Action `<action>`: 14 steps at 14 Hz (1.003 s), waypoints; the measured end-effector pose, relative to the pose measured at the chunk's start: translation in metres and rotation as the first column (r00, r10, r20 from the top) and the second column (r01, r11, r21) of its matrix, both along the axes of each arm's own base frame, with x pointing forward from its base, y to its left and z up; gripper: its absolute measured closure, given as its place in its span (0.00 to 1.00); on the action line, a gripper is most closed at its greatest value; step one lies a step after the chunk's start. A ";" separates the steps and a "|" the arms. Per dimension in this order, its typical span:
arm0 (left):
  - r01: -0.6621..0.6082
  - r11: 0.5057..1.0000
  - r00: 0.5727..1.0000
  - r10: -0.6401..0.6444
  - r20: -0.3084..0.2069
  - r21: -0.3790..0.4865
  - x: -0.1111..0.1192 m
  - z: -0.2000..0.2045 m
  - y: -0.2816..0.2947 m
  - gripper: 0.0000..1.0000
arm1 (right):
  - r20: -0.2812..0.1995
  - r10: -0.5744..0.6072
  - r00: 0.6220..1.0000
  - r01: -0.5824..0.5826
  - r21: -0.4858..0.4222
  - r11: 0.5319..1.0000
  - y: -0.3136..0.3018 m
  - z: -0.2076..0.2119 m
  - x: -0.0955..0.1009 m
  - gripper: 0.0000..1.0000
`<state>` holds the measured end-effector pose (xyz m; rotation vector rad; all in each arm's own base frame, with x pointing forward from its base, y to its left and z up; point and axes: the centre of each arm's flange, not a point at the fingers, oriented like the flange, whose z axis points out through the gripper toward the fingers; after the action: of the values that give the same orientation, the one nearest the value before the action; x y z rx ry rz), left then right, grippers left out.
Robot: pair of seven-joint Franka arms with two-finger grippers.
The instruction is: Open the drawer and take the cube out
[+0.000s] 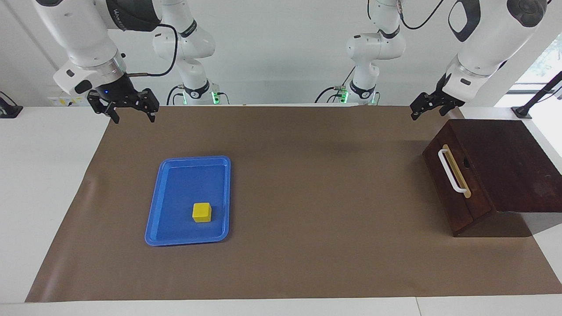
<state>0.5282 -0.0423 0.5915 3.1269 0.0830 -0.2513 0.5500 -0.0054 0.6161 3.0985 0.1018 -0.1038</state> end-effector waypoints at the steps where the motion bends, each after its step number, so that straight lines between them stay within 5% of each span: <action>1: 0.009 1.000 1.000 -0.009 -0.015 0.000 0.000 -0.008 0.000 0.00 | -0.003 0.001 1.000 -0.001 0.003 1.000 0.001 -0.001 0.000 0.00; 14: 0.077 0.997 0.997 -0.077 -0.015 -0.011 0.004 -0.006 -0.004 0.00 | -0.059 -0.065 0.996 0.068 0.040 0.997 0.011 -0.005 -0.007 0.03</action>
<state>0.5320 -0.0461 0.5858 3.1224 -0.0386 -0.2755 0.5434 0.0051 0.6106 3.1421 0.0025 -0.1960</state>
